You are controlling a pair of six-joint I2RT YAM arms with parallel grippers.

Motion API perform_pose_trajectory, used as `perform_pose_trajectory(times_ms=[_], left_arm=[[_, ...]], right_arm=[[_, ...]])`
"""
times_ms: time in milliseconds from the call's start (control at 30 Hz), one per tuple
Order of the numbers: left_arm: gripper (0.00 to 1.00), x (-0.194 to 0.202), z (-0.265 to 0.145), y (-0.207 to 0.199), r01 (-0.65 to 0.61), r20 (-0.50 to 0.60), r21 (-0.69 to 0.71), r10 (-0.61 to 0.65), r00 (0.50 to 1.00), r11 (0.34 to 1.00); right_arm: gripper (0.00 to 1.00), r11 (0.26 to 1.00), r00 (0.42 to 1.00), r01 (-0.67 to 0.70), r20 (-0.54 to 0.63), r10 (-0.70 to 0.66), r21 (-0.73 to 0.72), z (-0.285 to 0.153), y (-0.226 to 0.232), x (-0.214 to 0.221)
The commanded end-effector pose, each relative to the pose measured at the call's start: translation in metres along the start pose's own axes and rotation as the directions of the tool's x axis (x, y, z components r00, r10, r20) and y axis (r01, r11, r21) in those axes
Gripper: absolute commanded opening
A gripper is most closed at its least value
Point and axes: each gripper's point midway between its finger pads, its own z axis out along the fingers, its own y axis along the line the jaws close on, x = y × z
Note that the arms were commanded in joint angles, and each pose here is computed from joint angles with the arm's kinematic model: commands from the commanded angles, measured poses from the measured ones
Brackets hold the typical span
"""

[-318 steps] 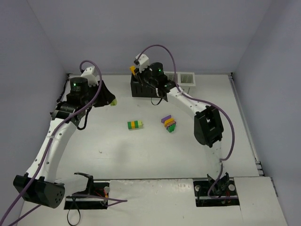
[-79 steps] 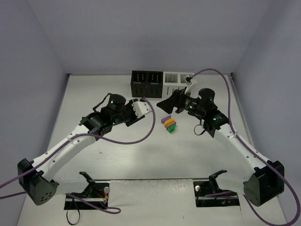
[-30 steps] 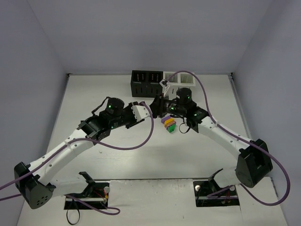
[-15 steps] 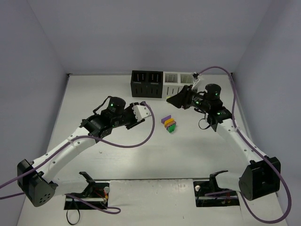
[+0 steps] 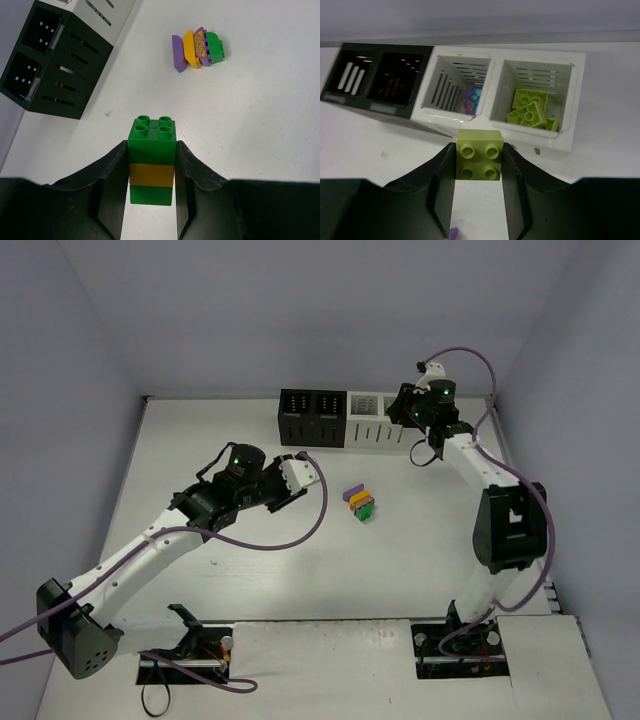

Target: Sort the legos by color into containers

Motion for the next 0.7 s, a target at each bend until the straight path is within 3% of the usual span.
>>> perform_pose_trajectory(times_ms=[0, 233, 400, 567, 667], left_arm=[[0.11, -0.024, -0.004, 0.016, -0.001, 0.079, -0.05, 0.005, 0.997, 0.999], [0.11, -0.022, -0.002, 0.016, -0.001, 0.069, -0.047, 0.004, 0.998, 0.999], [0.11, -0.022, -0.001, 0.017, 0.002, 0.071, -0.046, 0.001, 0.997, 0.999], [0.12, -0.023, -0.002, 0.018, 0.003, 0.075, -0.049, 0.0, 0.997, 0.999], [0.12, -0.023, -0.002, 0.018, 0.003, 0.076, -0.048, 0.0, 0.997, 0.999]], right_arm=[[0.06, 0.995, 0.986, 0.076, 0.14, -0.085, 0.066, 0.025, -0.012, -0.053], [0.13, 0.992, 0.987, 0.09, 0.124, -0.1, 0.083, 0.064, -0.025, -0.06], [0.28, 0.989, 0.99, 0.094, 0.093, -0.104, 0.115, 0.071, -0.037, -0.05], [0.52, 0.988, 0.991, 0.099, 0.082, -0.109, 0.118, 0.069, -0.038, -0.05], [0.59, 0.987, 0.991, 0.101, 0.075, -0.111, 0.122, 0.066, -0.038, -0.051]])
